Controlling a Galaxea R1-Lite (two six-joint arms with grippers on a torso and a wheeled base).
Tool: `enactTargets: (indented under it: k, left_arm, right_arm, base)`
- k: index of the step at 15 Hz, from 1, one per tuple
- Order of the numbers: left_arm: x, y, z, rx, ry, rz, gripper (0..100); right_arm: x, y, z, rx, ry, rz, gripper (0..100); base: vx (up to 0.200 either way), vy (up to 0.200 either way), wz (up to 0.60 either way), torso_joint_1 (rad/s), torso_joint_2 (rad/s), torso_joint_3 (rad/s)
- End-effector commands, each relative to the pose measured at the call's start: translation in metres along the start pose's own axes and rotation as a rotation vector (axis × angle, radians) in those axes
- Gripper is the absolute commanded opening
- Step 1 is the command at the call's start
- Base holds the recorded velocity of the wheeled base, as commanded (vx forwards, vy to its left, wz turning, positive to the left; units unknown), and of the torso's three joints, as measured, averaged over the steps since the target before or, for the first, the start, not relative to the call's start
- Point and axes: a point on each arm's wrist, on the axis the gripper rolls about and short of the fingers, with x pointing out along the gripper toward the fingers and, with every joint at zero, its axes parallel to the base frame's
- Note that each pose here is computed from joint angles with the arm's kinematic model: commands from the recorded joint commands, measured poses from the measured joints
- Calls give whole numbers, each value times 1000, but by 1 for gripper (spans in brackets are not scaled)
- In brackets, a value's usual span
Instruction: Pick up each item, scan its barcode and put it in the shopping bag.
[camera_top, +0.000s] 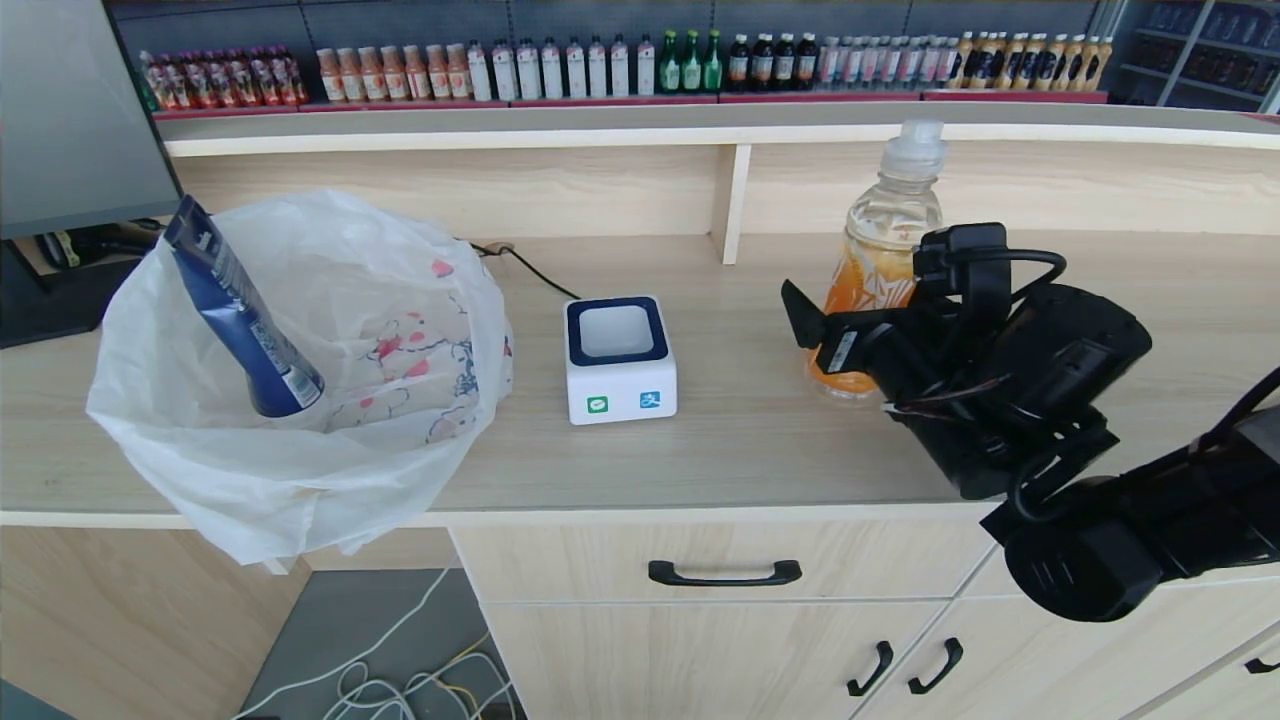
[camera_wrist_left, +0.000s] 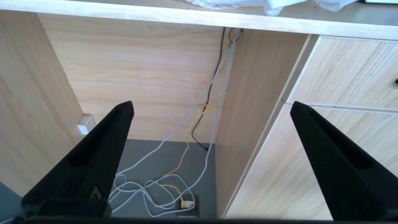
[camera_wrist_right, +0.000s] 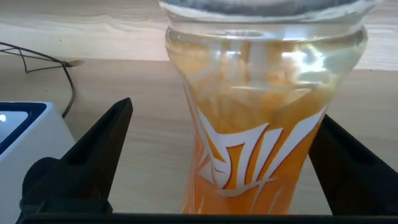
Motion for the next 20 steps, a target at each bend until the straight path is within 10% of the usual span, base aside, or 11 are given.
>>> enactTargets:
  k: [1, 17, 18, 20]
  left_arm:
    - [0, 0, 0, 0, 0, 0, 100]
    - [0, 0, 0, 0, 0, 0, 100]
    - [0, 0, 0, 0, 0, 0, 100]
    - [0, 0, 0, 0, 0, 0, 100]
  right_arm:
    - [4, 1, 5, 4, -15, -2, 100]
    - [12, 3, 8, 3, -12, 0, 100]
    - [12, 3, 7, 2, -11, 0, 0]
    - [11, 4, 6, 3, -7, 2, 0]
  base:
    - [0, 0, 0, 0, 0, 0]
    - [0, 0, 0, 0, 0, 0]
    - [0, 0, 0, 0, 0, 0]
    - [0, 0, 0, 0, 0, 0]
